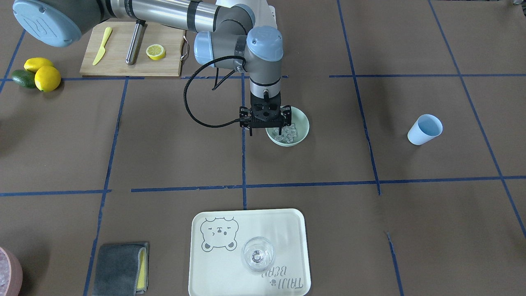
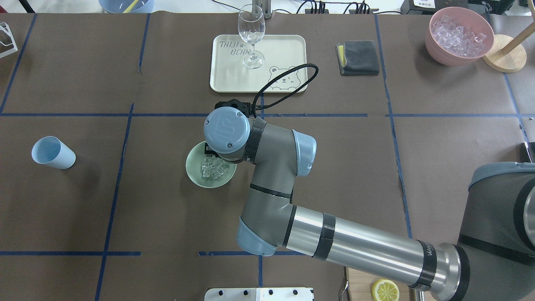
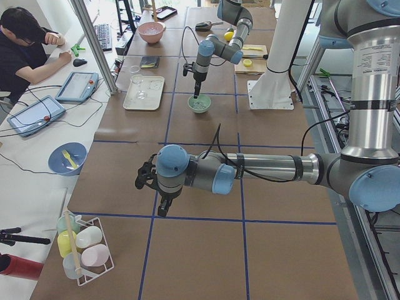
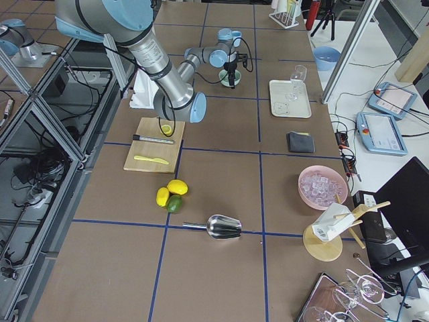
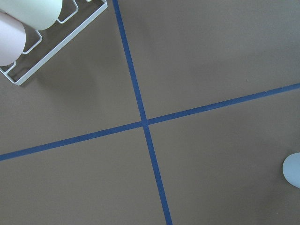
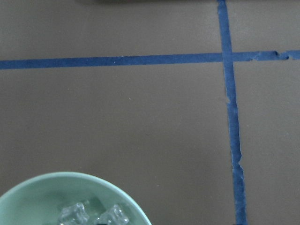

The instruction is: Pour ice into bowl

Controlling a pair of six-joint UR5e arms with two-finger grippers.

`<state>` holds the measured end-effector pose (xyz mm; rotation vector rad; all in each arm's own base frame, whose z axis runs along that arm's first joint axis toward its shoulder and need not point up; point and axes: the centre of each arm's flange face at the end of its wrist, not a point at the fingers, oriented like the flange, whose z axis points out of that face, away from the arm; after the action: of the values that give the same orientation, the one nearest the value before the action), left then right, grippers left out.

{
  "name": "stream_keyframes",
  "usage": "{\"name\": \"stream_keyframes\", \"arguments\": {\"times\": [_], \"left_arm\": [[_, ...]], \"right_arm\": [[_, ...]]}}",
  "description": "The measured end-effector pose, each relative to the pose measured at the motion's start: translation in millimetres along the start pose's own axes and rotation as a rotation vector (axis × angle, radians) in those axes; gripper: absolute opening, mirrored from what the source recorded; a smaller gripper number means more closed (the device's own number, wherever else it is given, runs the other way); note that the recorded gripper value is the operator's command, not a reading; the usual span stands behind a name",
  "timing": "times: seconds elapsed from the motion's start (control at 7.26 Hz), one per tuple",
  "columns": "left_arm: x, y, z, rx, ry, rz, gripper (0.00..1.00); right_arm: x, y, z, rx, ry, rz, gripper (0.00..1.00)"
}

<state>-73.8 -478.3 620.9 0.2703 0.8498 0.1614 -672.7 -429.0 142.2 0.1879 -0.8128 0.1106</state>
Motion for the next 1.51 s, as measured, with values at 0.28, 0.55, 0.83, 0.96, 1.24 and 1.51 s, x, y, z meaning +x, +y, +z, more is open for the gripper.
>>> {"name": "stream_keyframes", "arguments": {"times": [0.28, 0.55, 0.83, 0.96, 1.24, 1.51], "left_arm": [[0, 0, 0, 0.006, -0.001, 0.008, 1.0], [-1, 0, 1, 0.011, -0.001, 0.013, 1.0], [-1, 0, 1, 0.011, -0.002, 0.013, 1.0], [-1, 0, 1, 0.011, -0.002, 0.012, 1.0], [-1, 0, 1, 0.011, -0.001, 0.013, 1.0], [-1, 0, 1, 0.01, -0.002, 0.013, 1.0]], "right_arm": [[-2, 1, 0, -0.008, -0.008, -0.004, 0.0], [-4, 3, -9, -0.018, -0.03, -0.013, 0.0], [3, 3, -29, -0.014, -0.068, -0.018, 0.0], [20, 0, -42, 0.002, -0.091, -0.015, 0.0], [86, -22, -81, 0.051, -0.139, 0.007, 0.0], [181, -71, -111, 0.031, -0.155, -0.028, 0.0]]}}
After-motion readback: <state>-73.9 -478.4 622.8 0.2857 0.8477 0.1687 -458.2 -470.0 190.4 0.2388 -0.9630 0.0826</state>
